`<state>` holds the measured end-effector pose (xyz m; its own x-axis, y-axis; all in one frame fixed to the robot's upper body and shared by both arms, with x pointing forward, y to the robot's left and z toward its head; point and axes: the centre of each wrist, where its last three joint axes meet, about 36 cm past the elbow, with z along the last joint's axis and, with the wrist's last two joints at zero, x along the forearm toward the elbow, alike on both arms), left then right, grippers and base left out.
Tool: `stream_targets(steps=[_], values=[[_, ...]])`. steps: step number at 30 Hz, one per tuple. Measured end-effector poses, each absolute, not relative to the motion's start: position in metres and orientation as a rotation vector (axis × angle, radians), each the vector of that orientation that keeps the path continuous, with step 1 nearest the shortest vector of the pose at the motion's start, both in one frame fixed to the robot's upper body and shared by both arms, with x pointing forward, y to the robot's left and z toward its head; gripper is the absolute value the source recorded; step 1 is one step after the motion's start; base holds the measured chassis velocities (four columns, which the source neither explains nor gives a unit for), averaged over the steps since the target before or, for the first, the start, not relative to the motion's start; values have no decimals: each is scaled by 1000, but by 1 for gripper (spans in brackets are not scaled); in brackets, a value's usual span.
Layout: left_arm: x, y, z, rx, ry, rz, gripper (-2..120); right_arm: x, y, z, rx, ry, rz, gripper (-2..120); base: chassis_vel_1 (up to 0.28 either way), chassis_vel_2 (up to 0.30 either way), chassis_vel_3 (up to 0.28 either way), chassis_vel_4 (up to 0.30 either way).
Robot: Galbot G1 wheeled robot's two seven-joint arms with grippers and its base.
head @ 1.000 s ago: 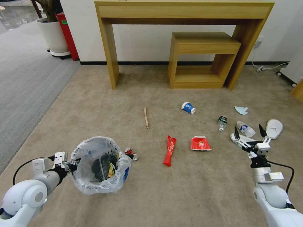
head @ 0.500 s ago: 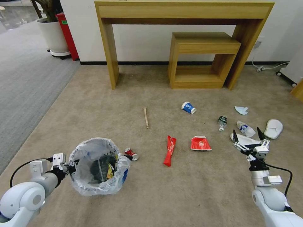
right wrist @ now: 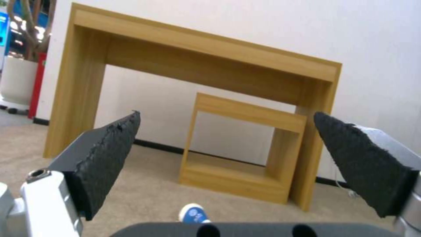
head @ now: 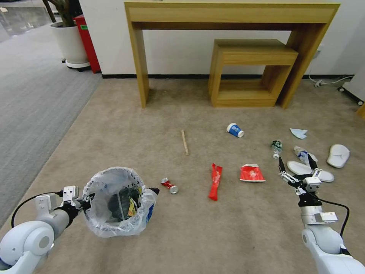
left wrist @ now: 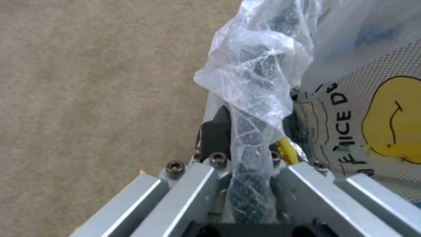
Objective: Pick up the trash bin and place the garbage on the floor into it.
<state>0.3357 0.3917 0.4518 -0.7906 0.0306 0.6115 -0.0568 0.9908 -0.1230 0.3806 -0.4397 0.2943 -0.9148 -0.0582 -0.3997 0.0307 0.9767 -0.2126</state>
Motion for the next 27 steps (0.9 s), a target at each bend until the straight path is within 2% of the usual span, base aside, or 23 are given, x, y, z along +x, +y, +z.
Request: stream_targets(steps=[15,27], values=[[337,391,451,18,-2476,179,0,384,-441,294,-17,2703,-304,97,52,57,-54,-64],[335,391,451,18,-2476,180,0,382,-440,291,-17,2702,-312,94,101,92,-98,-93]])
